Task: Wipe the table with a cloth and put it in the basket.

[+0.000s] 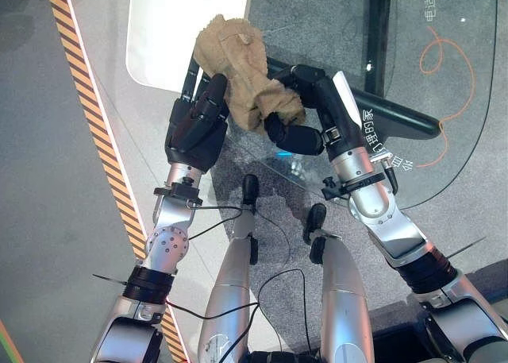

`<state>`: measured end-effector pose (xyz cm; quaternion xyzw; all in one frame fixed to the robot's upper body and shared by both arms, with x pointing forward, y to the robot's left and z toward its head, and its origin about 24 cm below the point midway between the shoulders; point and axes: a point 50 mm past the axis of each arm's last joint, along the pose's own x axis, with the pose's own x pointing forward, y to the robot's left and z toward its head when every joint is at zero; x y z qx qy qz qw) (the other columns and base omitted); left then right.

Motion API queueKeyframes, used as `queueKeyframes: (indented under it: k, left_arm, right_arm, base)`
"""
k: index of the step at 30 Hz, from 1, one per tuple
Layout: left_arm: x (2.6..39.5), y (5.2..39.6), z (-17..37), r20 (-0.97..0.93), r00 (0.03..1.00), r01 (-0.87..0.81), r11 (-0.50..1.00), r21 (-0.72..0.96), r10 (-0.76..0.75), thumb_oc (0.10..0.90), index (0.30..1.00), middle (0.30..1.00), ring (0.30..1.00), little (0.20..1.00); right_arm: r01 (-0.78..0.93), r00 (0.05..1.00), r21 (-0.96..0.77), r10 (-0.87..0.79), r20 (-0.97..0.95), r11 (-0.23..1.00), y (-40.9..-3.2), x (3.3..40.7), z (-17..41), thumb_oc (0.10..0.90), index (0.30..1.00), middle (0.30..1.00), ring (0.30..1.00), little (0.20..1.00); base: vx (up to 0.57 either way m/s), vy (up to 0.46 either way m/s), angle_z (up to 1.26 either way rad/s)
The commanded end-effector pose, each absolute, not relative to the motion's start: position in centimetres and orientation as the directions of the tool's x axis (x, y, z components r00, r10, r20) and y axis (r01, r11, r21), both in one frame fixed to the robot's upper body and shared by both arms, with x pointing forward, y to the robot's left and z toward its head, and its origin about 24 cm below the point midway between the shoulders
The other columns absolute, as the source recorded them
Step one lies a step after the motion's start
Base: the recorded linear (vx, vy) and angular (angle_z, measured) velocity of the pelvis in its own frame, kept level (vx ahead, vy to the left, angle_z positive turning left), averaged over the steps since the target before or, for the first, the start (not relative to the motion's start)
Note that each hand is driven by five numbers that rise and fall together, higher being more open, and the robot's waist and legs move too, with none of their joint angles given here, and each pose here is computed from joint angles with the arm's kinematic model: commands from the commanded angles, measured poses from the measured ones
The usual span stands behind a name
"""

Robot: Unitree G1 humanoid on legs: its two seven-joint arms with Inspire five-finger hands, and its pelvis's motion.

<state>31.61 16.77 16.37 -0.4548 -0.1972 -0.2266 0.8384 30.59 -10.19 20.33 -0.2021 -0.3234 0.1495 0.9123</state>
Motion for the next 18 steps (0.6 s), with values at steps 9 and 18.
queueKeyframes:
  k: [9,18]
  left_arm:
    - [30.0,15.2,21.6,0.750,0.598,0.785,0.396,-0.476,-0.284,0.800,0.900,0.900,0.900,0.900]
    - [29.7,14.9,21.9,0.769,0.561,0.814,0.369,-0.447,-0.305,0.800,0.900,0.900,0.900,0.900]
  right_arm:
    - [-0.289,0.352,-0.468,0.547,0.760,0.835,-6.5,25.4,27.2,0.100,0.300,0.300,0.300,0.200]
    - [-0.254,0.429,-0.459,0.525,0.736,0.851,-6.7,26.4,26.5,0.100,0.300,0.300,0.300,0.200]
  base:
    - [0.00,0.000,-0.03]
    - [0.00,-0.001,0.06]
